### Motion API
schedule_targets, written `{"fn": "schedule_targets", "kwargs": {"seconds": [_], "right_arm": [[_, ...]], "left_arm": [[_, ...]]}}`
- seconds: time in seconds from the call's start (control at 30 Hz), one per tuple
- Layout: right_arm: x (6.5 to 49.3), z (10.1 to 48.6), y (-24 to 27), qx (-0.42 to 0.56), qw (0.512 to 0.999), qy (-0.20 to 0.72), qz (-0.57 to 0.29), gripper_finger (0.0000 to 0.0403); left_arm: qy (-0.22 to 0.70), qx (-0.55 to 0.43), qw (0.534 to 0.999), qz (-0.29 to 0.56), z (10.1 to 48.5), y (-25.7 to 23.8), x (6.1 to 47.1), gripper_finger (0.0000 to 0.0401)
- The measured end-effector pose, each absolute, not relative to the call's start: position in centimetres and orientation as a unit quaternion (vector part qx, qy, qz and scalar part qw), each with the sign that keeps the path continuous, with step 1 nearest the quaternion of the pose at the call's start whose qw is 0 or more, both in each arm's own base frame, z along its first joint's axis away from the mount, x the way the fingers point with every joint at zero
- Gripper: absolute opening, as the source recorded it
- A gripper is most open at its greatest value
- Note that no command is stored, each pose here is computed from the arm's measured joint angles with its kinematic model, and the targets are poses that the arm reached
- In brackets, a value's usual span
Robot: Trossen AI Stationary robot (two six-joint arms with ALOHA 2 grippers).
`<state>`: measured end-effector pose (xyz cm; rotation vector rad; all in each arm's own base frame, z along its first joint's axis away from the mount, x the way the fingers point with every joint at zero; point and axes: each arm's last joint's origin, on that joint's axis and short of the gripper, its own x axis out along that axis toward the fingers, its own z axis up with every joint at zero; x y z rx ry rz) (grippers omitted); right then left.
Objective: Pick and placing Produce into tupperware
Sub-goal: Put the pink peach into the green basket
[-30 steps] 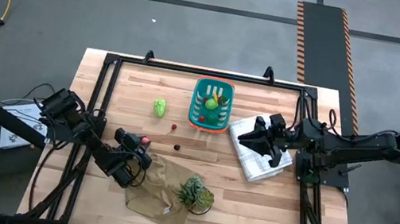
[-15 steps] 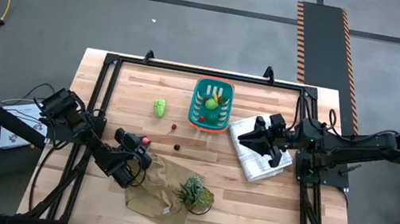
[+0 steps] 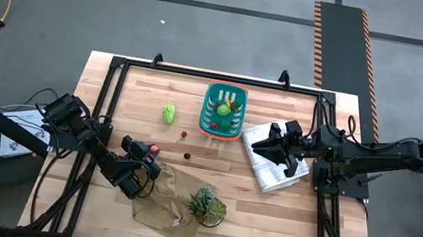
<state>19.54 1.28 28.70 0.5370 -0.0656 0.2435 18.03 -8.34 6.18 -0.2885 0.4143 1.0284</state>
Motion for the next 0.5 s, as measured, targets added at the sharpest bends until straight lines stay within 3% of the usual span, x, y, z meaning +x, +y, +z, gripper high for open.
{"fn": "schedule_targets", "kwargs": {"seconds": [0.5], "right_arm": [[19.54, 28.7, 1.28, 0.265, 0.956, -0.032, 0.12, 0.0079]], "left_arm": [[0.196, -0.136, 0.84, 0.487, 6.18, -8.34, 18.03, 0.0117]]}}
